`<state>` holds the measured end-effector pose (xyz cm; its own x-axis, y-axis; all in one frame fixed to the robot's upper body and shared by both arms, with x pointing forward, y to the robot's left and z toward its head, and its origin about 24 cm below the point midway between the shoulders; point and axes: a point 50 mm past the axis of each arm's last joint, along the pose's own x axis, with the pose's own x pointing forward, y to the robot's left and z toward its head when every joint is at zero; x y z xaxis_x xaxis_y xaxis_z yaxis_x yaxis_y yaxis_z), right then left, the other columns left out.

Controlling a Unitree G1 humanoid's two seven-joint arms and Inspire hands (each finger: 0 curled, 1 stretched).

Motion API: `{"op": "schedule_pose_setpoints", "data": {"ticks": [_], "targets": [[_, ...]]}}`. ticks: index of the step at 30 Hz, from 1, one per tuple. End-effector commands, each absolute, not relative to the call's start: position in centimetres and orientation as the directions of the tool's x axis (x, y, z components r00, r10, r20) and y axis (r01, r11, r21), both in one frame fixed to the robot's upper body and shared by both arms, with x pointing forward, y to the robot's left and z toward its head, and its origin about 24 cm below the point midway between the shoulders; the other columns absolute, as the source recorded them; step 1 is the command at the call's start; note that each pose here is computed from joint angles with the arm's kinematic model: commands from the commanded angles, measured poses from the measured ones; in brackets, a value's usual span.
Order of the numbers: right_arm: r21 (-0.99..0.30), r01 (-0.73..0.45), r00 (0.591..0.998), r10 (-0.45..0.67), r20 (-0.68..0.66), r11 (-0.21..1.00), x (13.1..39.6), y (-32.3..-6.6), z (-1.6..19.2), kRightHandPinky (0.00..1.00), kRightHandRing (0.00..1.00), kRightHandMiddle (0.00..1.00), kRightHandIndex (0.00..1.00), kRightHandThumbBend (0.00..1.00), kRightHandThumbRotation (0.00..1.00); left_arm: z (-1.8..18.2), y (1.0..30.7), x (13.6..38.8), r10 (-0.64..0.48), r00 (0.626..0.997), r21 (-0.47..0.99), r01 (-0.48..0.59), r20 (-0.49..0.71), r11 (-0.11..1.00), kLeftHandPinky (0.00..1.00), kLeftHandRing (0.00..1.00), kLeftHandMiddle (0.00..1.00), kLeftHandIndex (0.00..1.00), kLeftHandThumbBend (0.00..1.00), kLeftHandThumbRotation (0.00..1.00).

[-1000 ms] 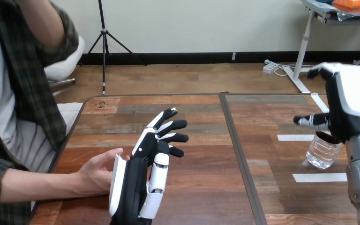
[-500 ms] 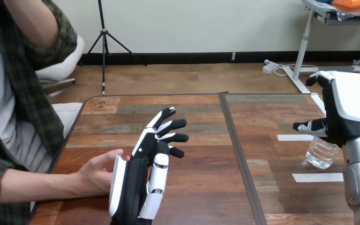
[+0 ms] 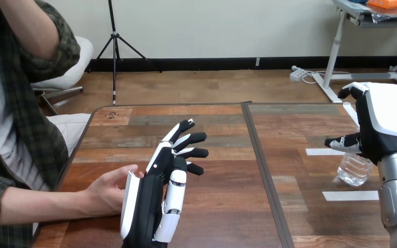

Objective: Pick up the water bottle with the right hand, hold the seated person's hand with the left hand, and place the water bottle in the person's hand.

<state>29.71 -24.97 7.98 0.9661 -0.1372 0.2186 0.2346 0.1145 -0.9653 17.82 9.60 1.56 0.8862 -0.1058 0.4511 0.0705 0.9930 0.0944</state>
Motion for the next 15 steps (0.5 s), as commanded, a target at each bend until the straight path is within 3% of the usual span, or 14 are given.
{"op": "schedule_pose_setpoints", "data": {"ticks": [1,15], "targets": [[-0.946,0.314,0.946,-0.114,0.304,0.083,31.04,-25.04,10.84,0.79,0.83,0.79,0.7,0.86,0.03,2.66,9.28,18.4,-0.095,0.856,0.069,0.07,0.508,0.995,0.53,0.68,0.77,0.85,0.07,1.0],[-0.951,0.295,0.95,-0.127,0.283,0.087,31.02,-25.32,10.66,0.8,0.84,0.79,0.7,0.84,0.04,2.61,9.33,18.37,-0.098,0.857,0.075,0.07,0.506,0.995,0.53,0.68,0.77,0.86,0.06,1.0]]}}
